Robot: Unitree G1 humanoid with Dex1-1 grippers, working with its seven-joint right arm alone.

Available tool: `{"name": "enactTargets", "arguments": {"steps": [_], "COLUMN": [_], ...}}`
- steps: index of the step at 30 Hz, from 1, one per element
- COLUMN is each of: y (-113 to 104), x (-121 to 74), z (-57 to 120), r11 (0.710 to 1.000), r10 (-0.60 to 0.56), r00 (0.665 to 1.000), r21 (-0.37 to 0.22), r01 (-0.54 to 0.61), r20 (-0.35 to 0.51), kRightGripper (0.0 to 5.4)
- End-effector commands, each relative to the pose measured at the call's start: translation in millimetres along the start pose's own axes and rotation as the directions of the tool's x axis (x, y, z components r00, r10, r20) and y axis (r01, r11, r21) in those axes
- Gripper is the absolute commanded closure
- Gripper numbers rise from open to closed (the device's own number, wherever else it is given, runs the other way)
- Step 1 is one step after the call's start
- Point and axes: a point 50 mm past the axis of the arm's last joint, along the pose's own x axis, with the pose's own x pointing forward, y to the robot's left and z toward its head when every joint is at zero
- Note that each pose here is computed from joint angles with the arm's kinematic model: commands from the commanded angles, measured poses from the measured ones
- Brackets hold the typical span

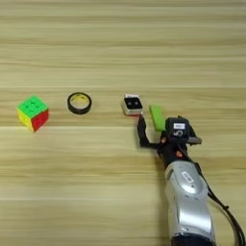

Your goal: Move the objects on the table

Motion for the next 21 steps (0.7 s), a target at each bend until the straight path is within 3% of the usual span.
{"name": "enactTargets", "arguments": {"steps": [1,21], "y": [-5.2,-16.1], "x": [15.1,33.9], "z": [25.2,12.1], "r11": [1.0,1.0], "r10": [-0.003,-0.029], "r00": [0.994,0.998], "r21": [-0.023,0.013], "r01": [0.005,0.029], "r20": [0.106,0.058], "kRightGripper": [0.04,0.04]}}
